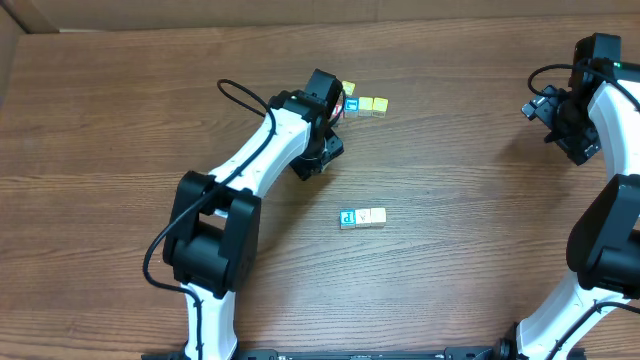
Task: Flip 5 blocks
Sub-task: 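Lower the left gripper and grasp the green Z block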
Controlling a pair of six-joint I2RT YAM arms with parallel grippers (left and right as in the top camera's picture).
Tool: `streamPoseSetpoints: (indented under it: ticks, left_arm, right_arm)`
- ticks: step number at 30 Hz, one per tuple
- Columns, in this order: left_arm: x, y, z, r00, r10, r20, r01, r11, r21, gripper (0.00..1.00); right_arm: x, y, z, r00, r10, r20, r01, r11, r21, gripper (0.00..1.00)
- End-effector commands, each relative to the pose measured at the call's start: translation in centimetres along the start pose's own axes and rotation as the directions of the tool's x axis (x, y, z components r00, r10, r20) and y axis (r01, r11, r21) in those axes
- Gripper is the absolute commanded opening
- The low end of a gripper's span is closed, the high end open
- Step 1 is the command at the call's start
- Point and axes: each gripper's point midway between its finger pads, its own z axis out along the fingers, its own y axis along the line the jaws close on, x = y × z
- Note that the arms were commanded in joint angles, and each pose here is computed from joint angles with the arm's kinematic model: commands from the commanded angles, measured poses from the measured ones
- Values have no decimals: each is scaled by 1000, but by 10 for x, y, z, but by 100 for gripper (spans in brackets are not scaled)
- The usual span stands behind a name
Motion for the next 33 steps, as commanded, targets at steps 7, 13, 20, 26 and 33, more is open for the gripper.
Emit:
streamPoseSetpoints:
  ticks: [7, 13, 20, 26, 33]
  left_arm:
    - [-2, -2, 12, 999, 28, 18, -28, 1000, -7, 46]
    - [1, -3, 12, 999, 36, 23, -35, 999, -10, 47]
    - [-6, -1, 13, 997, 16, 74, -14, 999, -29, 48]
    - [-5, 1, 14, 996, 16, 86, -12, 999, -43, 49]
    - [-5, -3, 14, 996, -8, 86, 10, 1000, -24, 50]
  right_arm:
    - [-8, 2, -15, 999, 1, 42, -1, 1000, -19, 100]
    - [-8, 2, -15, 999, 1, 42, -1, 1000, -19, 100]
    - [-8, 2, -15, 999, 1, 42, -1, 1000, -19, 100]
    - [-8, 2, -15, 999, 1, 42, -1, 1000, -19, 100]
    - [-8, 2, -15, 999, 1, 42, -1, 1000, -19, 100]
